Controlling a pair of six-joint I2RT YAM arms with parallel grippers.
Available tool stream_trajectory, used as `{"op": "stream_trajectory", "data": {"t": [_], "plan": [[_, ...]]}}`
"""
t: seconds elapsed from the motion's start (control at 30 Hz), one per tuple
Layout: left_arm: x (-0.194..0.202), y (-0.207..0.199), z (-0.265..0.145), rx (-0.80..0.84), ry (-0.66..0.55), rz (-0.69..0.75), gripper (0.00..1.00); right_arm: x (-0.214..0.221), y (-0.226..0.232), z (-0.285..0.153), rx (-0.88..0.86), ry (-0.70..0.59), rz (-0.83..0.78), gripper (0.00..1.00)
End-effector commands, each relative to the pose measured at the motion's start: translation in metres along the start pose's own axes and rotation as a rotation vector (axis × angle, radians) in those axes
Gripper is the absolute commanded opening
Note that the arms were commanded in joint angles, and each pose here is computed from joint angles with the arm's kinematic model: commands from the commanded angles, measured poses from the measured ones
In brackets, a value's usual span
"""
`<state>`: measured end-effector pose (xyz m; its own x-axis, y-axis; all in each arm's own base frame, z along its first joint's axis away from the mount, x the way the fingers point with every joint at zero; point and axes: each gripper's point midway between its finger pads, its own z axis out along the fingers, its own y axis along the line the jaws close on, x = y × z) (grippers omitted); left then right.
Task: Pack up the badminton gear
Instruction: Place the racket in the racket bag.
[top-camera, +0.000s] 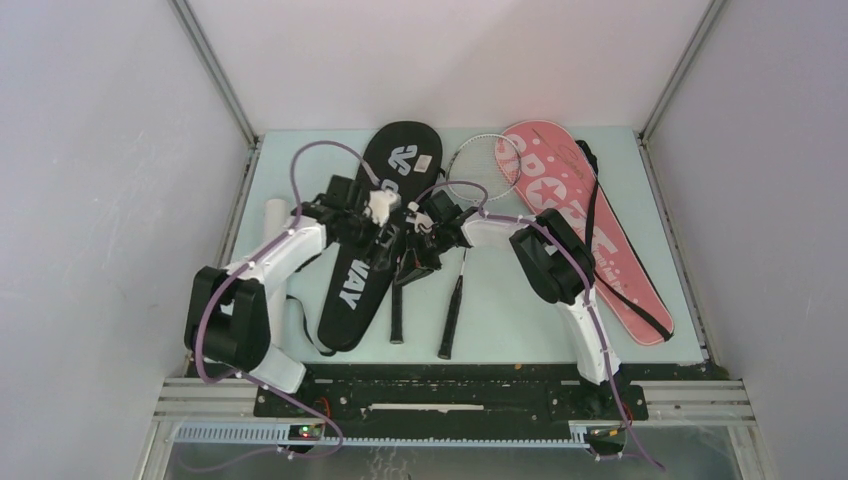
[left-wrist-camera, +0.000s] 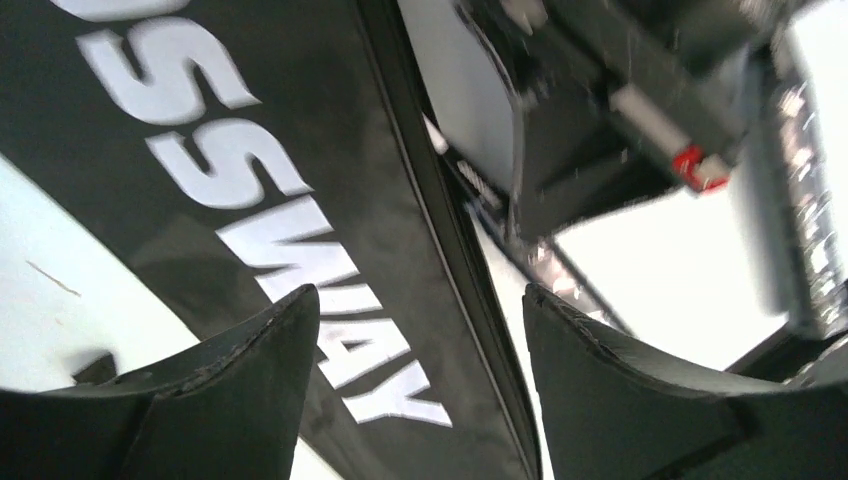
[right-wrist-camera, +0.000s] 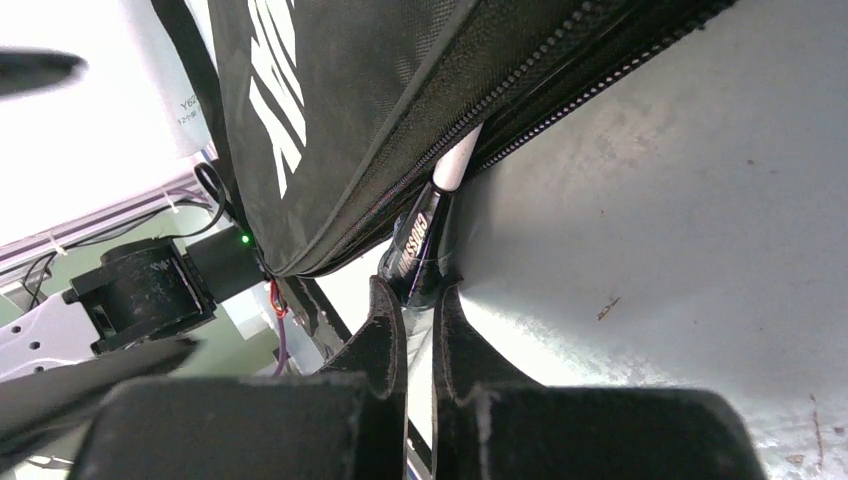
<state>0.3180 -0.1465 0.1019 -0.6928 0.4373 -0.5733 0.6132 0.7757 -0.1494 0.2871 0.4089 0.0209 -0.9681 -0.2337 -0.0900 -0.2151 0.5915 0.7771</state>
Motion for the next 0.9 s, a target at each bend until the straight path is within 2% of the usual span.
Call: {"op": "stream_trajectory", "data": {"t": [0.0,0.2,0.4,0.67,0.77,0.87], "plan": [[0.043,0.002,0.006,-0.075,0.177,0.196,0.78,-0.001,-0.055,0.011,0.156,-0.029,0.027,0.00],[0.063,-0.004,0.025,-0.080,0.278,0.236,0.78,0.001,-0.059,0.010,0.160,-0.024,0.027,0.00],[0.067,-0.011,0.040,-0.077,0.303,0.227,0.76,0.000,-0.063,0.009,0.160,-0.022,0.034,0.00],[0.076,-0.005,0.056,-0.120,0.334,0.187,0.67,0.000,-0.064,0.006,0.161,-0.025,0.037,0.00],[0.079,-0.005,0.059,-0.125,0.338,0.172,0.62,0.000,-0.064,0.006,0.159,-0.025,0.037,0.00],[0.081,-0.004,0.061,-0.127,0.341,0.165,0.53,0.000,-0.064,0.005,0.160,-0.026,0.035,0.00]]}}
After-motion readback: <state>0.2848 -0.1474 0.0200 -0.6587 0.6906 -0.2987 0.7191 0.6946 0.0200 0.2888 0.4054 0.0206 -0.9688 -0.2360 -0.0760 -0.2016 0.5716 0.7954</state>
